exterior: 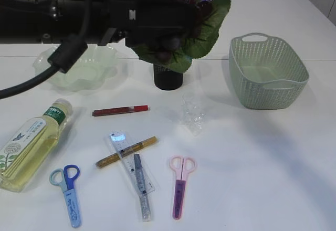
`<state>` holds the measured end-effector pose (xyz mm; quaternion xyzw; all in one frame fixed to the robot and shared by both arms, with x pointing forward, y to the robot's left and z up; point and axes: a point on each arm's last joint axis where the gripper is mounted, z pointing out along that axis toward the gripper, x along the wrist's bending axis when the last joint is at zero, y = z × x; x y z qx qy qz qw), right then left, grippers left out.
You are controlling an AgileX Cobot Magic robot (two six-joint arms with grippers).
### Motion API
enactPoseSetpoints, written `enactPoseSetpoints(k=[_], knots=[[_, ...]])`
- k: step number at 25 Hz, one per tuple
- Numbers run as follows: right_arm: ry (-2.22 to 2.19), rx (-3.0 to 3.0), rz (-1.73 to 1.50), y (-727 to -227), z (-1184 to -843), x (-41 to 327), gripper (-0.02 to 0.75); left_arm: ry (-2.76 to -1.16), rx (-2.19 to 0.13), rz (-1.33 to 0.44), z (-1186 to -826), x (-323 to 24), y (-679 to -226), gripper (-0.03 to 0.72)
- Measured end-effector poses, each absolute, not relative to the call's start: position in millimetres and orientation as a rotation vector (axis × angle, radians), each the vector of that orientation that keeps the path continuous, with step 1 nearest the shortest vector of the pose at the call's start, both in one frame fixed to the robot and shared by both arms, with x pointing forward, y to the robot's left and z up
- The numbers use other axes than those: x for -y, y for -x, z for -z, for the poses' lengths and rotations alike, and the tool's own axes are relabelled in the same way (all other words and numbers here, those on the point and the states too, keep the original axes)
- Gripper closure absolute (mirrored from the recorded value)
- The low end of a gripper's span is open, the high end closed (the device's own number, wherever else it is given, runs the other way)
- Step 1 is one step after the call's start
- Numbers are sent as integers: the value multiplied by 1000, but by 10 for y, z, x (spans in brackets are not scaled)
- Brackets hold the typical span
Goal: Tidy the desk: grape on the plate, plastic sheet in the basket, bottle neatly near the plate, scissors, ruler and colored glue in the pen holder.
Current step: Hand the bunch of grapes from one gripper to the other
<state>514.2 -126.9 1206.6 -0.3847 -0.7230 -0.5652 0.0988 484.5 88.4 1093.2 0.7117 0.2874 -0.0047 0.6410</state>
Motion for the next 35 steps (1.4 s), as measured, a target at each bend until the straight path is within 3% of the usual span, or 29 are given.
enactPoseSetpoints(k=[6,9,26,35], knots=[[1163,2128,1706,-5169,-12079,1273,606,-1618,-658,25,-10935,-881,-4839,468],[1175,2122,1723,-5182,-12085,1276,606,-1618,-659,26,-10935,-881,-4839,514],[1187,2124,1716,-5239,-12046,1259,589,-1607,-669,54,-10950,-875,-4833,561],[1162,2148,1717,-5233,-12043,1258,421,-1609,-658,65,-10953,-871,-4821,575]])
